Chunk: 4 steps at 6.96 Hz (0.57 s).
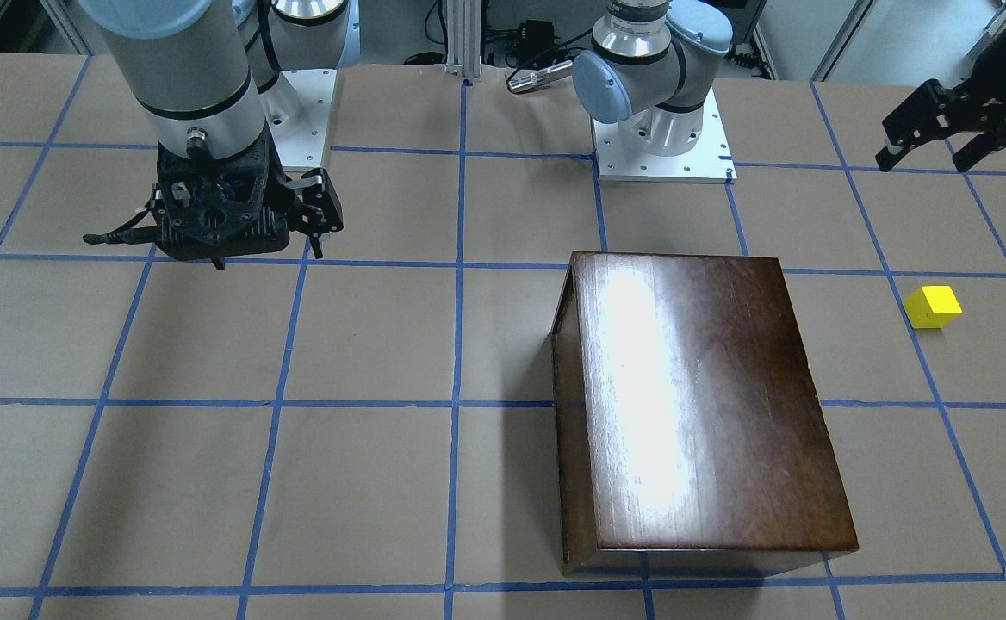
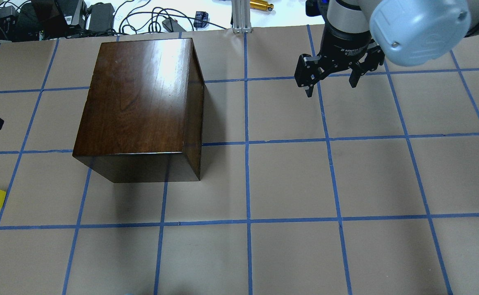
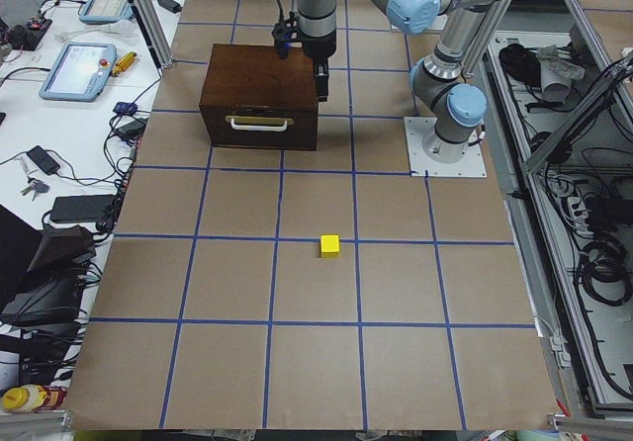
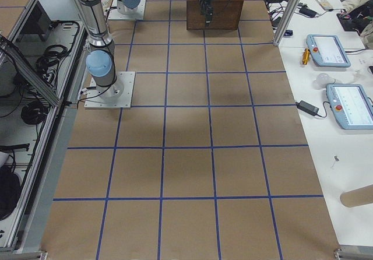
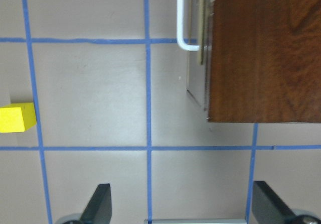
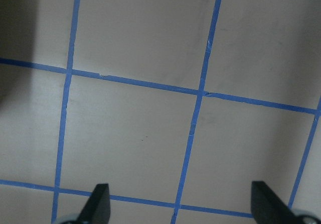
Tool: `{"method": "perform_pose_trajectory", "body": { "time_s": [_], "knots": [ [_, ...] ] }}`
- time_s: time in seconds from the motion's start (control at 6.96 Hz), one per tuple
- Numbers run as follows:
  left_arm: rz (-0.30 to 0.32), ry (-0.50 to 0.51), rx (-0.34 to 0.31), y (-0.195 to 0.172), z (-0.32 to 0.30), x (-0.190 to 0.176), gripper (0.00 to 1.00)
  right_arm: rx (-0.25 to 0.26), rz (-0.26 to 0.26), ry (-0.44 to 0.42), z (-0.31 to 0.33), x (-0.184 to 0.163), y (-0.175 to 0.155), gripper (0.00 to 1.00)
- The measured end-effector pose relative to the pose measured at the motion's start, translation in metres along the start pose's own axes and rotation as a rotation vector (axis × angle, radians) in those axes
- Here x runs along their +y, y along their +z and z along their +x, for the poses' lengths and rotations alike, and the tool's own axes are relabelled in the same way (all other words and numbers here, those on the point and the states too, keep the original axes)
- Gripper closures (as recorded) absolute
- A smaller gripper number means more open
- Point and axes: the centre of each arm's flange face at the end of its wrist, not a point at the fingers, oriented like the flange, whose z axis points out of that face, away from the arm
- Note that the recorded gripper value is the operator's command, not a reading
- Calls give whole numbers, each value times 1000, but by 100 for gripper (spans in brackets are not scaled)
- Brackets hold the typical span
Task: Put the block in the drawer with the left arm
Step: 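Lower the left gripper to the white drawer handle and hook it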
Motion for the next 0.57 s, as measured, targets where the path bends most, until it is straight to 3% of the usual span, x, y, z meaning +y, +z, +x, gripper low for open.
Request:
{"method": "perform_pose_trajectory", "body": {
  "time_s": [0.29,0.57],
  "knots": [
    [-14,-58,17,7,-47,5,0,0,0,0,0,0,0,0],
    [-9,-30,21,17,-76,-6,0,0,0,0,0,0,0,0]
  ]
}}
